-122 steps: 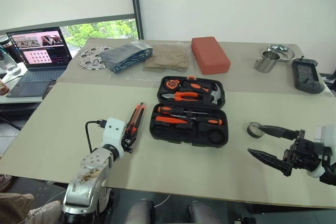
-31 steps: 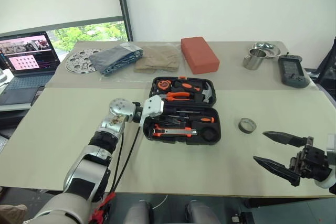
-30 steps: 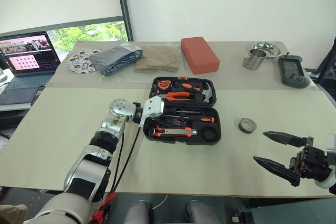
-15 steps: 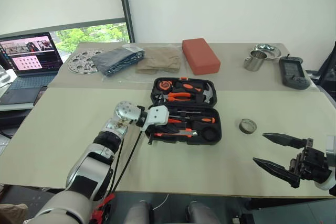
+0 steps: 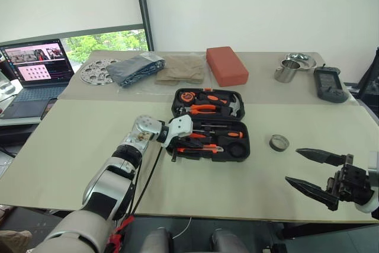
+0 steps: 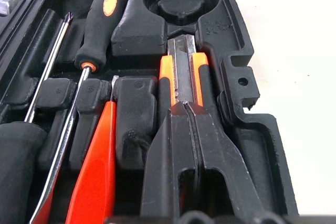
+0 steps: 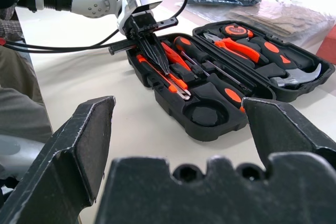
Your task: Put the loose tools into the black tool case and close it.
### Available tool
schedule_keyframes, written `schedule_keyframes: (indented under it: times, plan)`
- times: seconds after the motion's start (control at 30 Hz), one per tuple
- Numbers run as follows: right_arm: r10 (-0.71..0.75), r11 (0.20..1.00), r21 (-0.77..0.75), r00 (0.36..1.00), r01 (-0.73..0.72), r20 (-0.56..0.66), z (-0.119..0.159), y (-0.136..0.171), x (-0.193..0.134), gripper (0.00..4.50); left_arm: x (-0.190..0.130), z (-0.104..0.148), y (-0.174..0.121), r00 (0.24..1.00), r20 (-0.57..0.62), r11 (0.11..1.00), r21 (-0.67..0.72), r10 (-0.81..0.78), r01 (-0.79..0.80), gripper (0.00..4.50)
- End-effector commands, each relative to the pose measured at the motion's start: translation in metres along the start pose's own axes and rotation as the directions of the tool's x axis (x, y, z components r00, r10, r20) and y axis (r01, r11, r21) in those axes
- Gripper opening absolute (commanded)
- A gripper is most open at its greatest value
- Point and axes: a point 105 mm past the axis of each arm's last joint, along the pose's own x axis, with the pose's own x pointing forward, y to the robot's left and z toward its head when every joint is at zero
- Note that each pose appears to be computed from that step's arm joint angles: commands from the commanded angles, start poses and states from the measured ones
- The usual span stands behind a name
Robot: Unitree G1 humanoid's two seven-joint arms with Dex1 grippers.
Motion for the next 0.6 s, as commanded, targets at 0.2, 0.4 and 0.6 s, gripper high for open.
schedule_keyframes:
  times: [0.2,0.4,0.6]
  plan:
    - [-0.098,0.992,-0.094,0.98,0.083,-0.171,-0.011,-0.031,0.014,4.5,-0.024,0.037,0.011,0.989,0.136,0.997,0.042,0.055,-0.062,0.01]
    - [-0.117,0.984,-0.171,0.913,0.053,-0.391,-0.033,-0.07,0.029,4.5,-0.068,0.101,-0.011,0.944,0.33,0.998,0.051,0.003,-0.021,1.85]
    - [-0.094,0.986,-0.165,0.85,0.008,-0.519,-0.043,-0.095,0.04,4.5,-0.088,0.111,-0.038,0.955,0.295,1.0,0.028,0.0,-0.009,3.96]
